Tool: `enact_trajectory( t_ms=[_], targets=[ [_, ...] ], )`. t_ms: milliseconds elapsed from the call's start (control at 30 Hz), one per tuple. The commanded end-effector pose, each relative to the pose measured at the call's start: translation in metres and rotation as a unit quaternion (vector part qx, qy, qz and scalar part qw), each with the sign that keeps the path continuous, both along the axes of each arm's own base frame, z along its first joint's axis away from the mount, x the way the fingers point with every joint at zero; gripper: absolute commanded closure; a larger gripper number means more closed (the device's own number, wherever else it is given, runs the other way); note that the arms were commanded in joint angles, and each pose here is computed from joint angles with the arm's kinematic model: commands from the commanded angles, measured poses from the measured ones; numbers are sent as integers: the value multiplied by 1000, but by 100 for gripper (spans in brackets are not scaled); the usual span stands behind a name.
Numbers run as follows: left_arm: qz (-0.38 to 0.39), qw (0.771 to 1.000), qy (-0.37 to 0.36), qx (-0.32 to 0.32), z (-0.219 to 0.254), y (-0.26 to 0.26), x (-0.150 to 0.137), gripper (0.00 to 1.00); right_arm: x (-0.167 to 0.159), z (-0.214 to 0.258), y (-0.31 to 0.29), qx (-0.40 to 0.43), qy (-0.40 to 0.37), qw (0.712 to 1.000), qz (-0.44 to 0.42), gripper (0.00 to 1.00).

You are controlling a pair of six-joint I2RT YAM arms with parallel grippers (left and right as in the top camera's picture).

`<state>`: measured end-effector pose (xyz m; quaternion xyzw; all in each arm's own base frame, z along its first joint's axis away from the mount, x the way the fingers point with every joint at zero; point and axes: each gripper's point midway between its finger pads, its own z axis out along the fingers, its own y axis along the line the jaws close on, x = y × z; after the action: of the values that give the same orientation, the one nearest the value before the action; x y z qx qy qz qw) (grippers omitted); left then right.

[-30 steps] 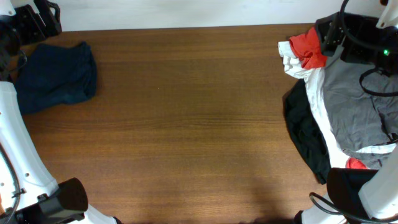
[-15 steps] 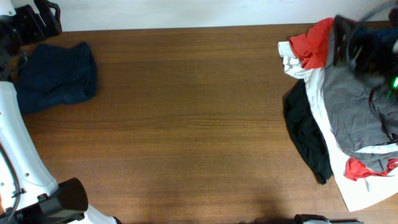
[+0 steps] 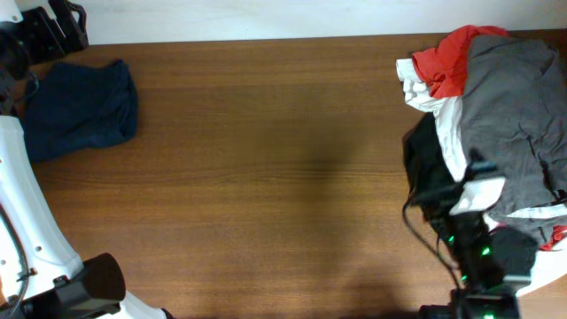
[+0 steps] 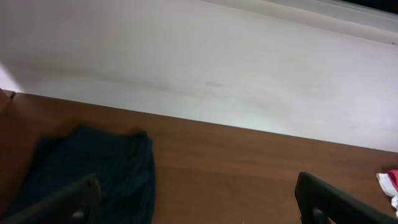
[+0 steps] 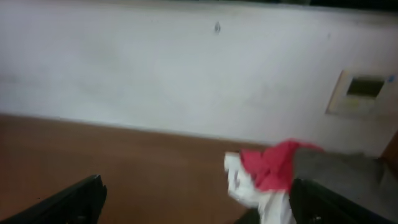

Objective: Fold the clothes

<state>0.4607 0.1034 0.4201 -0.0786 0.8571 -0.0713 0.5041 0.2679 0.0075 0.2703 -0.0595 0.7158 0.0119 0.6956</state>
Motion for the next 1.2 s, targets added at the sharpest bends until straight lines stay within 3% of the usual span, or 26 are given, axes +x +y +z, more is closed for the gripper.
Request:
enact_trajectory(
  t_ms=[0,467,1167],
  targets=[
    [-5,1000,-3,-3,2,-2,1,1,-11,-40,0,1,0,1000,-2,1],
    [-5,1000,-3,-3,2,-2,1,1,-21,-121,7,6,38,999,17,1],
    [-5,1000,-3,-3,2,-2,1,1,-23,-108,7,2,10,1000,15,1]
  ],
)
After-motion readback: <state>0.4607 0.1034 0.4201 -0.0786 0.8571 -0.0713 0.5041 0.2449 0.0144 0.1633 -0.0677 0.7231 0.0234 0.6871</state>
